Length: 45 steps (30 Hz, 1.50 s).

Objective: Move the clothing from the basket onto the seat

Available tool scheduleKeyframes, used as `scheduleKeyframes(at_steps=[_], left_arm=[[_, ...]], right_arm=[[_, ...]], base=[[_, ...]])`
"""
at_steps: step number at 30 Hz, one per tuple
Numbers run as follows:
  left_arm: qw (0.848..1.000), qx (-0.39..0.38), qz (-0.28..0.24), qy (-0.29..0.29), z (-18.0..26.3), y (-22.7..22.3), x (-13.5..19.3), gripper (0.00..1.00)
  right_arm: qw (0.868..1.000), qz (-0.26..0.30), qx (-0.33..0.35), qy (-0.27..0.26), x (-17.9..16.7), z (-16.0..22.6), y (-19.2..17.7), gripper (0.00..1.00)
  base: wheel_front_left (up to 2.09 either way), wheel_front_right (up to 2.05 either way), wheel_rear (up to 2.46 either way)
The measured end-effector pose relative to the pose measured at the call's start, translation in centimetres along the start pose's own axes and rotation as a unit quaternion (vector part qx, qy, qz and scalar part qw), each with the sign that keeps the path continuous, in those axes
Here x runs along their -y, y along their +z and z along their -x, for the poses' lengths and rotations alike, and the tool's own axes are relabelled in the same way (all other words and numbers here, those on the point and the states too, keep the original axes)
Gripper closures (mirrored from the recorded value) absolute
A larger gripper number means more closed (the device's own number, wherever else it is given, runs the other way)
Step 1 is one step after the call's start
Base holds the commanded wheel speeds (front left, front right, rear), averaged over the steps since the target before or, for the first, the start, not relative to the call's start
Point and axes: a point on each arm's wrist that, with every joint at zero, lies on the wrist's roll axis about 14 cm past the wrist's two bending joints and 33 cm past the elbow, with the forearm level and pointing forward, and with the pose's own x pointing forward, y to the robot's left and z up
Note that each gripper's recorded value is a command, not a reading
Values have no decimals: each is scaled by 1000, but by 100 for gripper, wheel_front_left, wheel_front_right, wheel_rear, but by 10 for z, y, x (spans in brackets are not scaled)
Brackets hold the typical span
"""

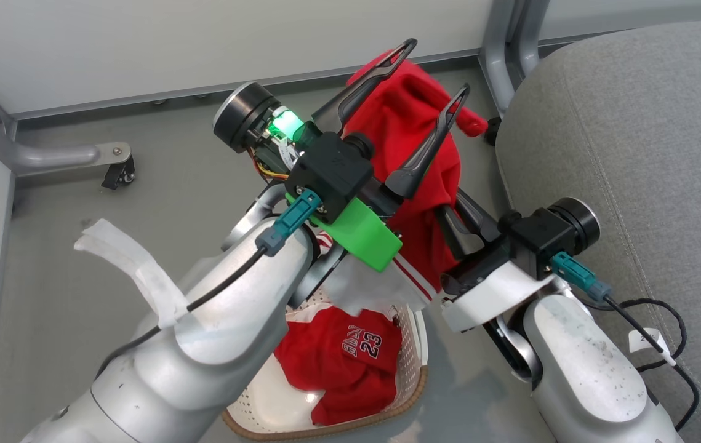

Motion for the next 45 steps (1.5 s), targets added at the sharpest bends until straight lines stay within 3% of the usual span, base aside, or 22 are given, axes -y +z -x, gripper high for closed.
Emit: scheduleKeyframes(at_steps=[10, 22, 32, 45], left_arm=[[1000, -17, 13, -10, 3, -14, 9, 0], [997, -28, 46, -61, -8, -35, 43, 0], [989, -32, 82, -122, -23, -53, 85, 0], [974, -72, 128, -174, -23, -96, 122, 0]], right_arm=[[1000, 1, -9, -23, 13, 9, -6, 100], [992, 36, -25, -115, 72, 43, -7, 100], [972, 77, -33, -221, 133, 96, 5, 100], [932, 114, -66, -337, 186, 171, 10, 100]], base=[[0, 0, 0], [0, 0, 0], [0, 0, 0], [0, 0, 0]])
